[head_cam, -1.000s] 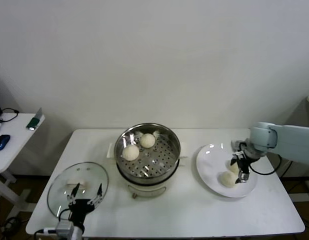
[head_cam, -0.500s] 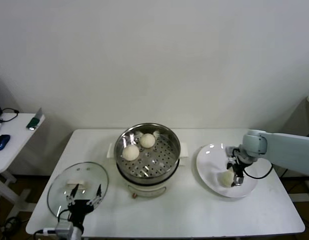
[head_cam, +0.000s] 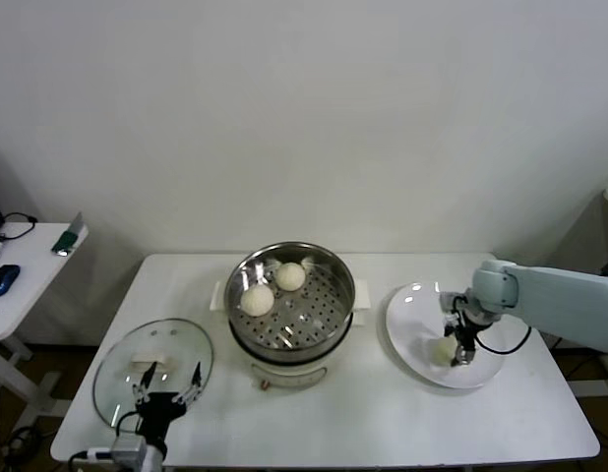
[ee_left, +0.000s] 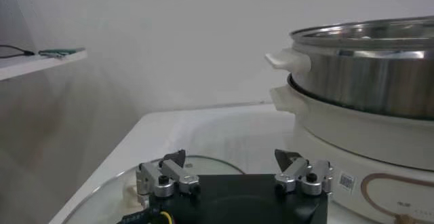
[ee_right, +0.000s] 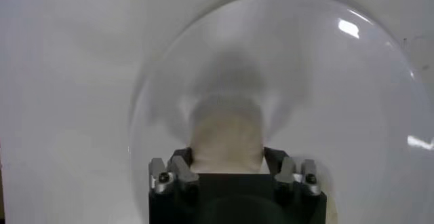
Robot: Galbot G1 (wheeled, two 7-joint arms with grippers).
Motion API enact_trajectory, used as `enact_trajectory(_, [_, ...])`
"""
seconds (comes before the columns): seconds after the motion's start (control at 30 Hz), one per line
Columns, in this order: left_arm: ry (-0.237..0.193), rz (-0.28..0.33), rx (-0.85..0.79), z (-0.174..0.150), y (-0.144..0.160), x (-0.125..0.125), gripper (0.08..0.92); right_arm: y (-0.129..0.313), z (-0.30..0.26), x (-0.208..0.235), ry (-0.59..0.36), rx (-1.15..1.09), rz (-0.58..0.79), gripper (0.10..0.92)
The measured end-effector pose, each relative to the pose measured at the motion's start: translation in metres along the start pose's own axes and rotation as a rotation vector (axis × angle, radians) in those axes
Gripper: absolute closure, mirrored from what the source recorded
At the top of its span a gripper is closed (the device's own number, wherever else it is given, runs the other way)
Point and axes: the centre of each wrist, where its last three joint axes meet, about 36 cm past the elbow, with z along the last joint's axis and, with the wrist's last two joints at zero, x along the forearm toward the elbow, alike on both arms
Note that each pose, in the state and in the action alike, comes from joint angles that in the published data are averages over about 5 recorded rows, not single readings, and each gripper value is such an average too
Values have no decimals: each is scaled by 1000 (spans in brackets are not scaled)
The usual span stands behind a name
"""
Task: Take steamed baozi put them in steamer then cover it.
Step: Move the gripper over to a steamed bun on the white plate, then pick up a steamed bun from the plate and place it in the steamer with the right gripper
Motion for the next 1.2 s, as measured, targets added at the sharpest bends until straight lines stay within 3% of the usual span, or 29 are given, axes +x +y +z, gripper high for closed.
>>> enact_trajectory(0.33, [-1, -1, -5, 0, 0, 0, 177, -17, -10, 39, 9, 125, 31, 385])
enact_trajectory(0.73, [0, -1, -24, -1, 3, 0, 177, -60, -82, 204, -28, 527, 198, 365])
enact_trajectory(0.97, [-1, -1, -27, -2, 3, 1, 177, -41, -160, 279, -47, 835, 275, 369])
enact_trajectory(1.2, [-2, -9, -27, -3, 5, 4, 177, 2, -240, 296, -49, 1142, 283, 369])
